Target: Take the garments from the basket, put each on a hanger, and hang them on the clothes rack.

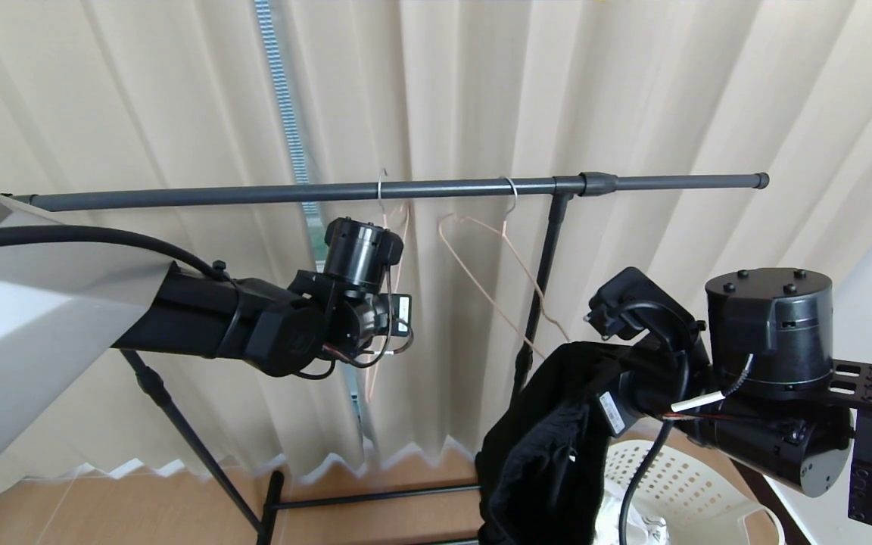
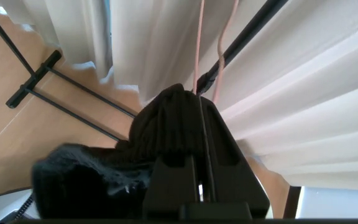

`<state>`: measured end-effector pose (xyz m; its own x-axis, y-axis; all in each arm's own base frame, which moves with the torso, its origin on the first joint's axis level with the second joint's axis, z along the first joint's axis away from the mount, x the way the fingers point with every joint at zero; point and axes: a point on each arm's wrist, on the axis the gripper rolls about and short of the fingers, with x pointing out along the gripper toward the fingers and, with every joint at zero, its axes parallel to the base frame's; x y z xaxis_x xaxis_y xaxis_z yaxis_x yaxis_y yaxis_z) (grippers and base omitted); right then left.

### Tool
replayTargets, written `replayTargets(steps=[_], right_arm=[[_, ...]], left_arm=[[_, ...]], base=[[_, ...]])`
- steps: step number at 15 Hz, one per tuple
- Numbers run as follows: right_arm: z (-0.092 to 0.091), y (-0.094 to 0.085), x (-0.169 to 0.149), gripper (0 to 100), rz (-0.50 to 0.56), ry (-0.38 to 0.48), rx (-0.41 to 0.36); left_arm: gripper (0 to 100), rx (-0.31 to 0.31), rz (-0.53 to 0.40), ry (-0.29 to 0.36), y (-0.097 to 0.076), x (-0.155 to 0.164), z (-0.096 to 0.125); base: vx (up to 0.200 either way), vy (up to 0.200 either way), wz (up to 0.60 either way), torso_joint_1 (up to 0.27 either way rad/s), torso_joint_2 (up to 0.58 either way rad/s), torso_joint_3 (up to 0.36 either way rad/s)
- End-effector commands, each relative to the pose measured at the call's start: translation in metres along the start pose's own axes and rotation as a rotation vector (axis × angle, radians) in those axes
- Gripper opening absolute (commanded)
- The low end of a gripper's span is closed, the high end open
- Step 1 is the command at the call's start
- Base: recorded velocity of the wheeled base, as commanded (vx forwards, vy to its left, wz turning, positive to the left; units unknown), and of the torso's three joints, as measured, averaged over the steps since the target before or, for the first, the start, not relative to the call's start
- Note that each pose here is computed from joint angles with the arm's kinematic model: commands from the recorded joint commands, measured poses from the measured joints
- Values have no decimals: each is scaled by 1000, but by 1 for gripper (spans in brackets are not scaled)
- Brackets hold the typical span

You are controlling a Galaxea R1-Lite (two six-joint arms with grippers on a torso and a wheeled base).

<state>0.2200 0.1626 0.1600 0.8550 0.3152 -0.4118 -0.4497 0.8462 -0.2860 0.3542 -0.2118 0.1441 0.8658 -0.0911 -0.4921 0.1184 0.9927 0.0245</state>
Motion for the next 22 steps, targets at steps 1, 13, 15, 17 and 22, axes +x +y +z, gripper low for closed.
replayTargets(steps=[1,13,15,17,22], right_arm=[[0,0,0,0,1,-1,0],[0,2,0,0,8,0,-4],[0,2,-1,0,6,-1,-4],[0,2,-1,0,7,-2,-4],[4,8,-7,0,-23,-15,-12]], left_arm=[[0,1,-15,-35,2,-20,10],[0,127,-100,-54,5,-97,-12],[0,161,-104,-65,10,-104,-22],[0,185,-107,-74,18,-114,-31],[0,242,-121,-100,42,-147,-59]], base=[[0,0,0,0,0,0],[0,0,0,0,0,0],[0,0,0,0,0,0],[0,0,0,0,0,0],[0,0,0,0,0,0]])
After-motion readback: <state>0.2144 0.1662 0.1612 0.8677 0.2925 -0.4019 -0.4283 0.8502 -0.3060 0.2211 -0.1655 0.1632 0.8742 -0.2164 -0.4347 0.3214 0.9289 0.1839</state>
